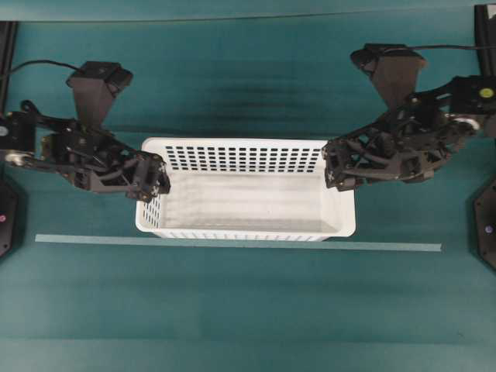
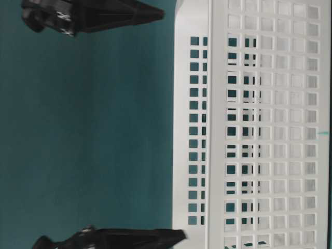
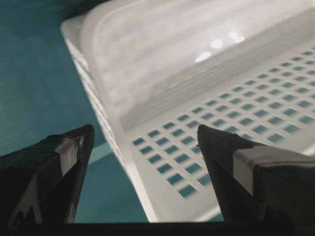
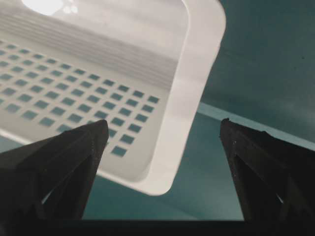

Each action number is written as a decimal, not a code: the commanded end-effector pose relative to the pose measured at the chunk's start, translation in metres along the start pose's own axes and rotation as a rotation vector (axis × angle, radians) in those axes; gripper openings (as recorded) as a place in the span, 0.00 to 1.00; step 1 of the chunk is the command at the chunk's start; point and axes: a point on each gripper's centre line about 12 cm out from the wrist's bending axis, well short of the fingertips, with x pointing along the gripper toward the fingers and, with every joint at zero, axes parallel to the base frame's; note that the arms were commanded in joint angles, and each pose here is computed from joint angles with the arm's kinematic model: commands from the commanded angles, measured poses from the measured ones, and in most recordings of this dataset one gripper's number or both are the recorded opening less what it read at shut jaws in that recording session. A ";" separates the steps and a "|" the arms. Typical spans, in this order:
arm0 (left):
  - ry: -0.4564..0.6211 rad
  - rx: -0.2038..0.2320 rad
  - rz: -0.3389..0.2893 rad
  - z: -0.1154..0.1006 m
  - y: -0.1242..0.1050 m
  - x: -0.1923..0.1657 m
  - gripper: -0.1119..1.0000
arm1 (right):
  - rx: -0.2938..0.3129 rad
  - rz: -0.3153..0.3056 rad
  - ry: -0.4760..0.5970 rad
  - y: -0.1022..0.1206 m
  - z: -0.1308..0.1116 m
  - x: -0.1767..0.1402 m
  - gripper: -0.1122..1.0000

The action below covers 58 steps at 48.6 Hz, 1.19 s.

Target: Lift the white basket with both hands.

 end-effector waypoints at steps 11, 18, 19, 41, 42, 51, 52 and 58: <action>-0.050 0.051 -0.093 0.006 -0.011 -0.048 0.91 | -0.015 0.104 -0.048 0.009 0.000 -0.031 0.94; -0.095 0.119 -0.169 0.007 -0.011 -0.082 0.91 | -0.059 0.252 -0.135 0.019 0.002 -0.050 0.94; -0.103 0.130 -0.182 0.007 -0.011 -0.087 0.91 | -0.065 0.282 -0.154 0.020 0.003 -0.053 0.94; -0.331 0.377 -0.526 -0.003 -0.006 -0.167 0.91 | -0.368 0.851 -0.608 0.025 -0.004 -0.116 0.94; -0.341 0.395 -0.531 -0.004 -0.005 -0.170 0.91 | -0.378 0.848 -0.610 0.024 -0.005 -0.115 0.94; -0.428 0.581 -0.571 -0.008 -0.003 -0.190 0.91 | -0.522 0.816 -0.636 0.015 -0.018 -0.107 0.94; -0.438 0.600 -0.576 -0.009 -0.003 -0.193 0.91 | -0.543 0.811 -0.642 0.014 -0.019 -0.107 0.94; -0.492 0.725 -0.599 -0.012 -0.006 -0.197 0.91 | -0.695 0.786 -0.689 0.016 -0.026 -0.105 0.94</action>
